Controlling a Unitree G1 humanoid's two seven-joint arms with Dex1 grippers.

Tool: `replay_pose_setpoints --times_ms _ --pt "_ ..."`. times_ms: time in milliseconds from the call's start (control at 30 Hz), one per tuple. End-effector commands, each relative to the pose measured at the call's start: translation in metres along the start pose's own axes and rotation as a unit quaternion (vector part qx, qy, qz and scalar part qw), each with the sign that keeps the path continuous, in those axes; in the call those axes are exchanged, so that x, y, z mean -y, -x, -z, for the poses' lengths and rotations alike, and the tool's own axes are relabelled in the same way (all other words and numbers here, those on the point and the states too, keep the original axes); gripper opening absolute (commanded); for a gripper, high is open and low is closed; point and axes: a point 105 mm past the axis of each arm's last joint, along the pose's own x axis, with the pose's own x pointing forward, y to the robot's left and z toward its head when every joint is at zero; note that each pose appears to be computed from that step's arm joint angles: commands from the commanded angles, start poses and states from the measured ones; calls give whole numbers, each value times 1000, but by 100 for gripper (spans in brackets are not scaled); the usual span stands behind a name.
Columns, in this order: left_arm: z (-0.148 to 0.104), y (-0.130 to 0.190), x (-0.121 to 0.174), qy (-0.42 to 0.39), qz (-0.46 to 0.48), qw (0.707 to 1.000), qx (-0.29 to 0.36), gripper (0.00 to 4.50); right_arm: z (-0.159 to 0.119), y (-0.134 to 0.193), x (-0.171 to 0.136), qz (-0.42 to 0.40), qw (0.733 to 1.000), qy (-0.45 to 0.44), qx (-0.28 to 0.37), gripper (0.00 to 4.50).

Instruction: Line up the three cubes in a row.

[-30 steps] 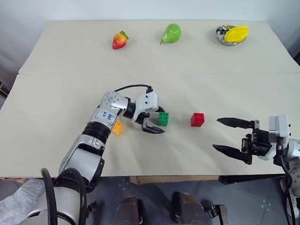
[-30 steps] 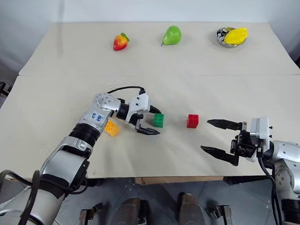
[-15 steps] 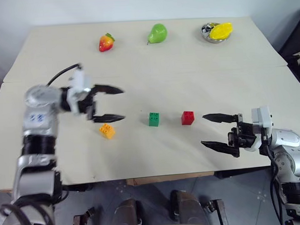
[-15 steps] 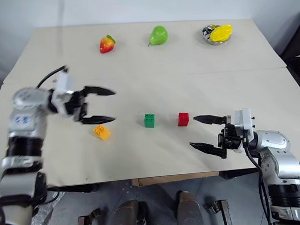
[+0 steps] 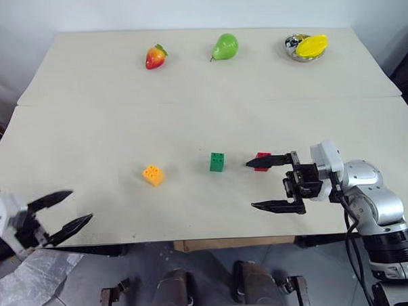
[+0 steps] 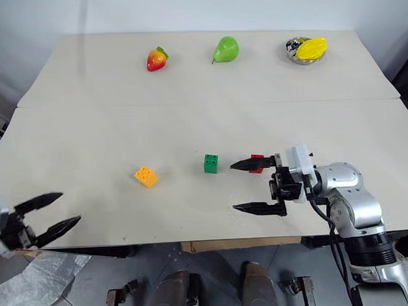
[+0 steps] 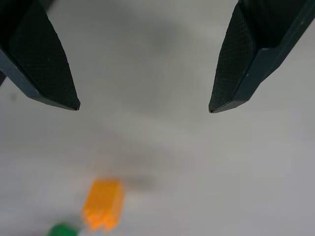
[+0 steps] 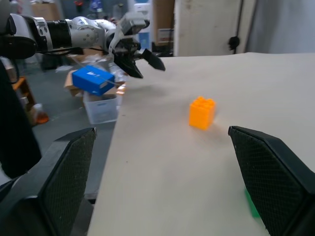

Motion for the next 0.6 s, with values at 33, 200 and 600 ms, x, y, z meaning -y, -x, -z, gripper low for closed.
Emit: replay_pose_setpoints --times_ms 33,200,600 --pt "-12 -2 8 -16 -4 1000 25 445 -11 0 -1 0 1000 21 8 450" --pt "-46 -50 20 -54 -22 992 108 445 -3 36 -2 49 998 9 -22 450" --pt "-41 -147 33 -38 40 992 109 445 25 80 -10 128 989 -31 -64 450"
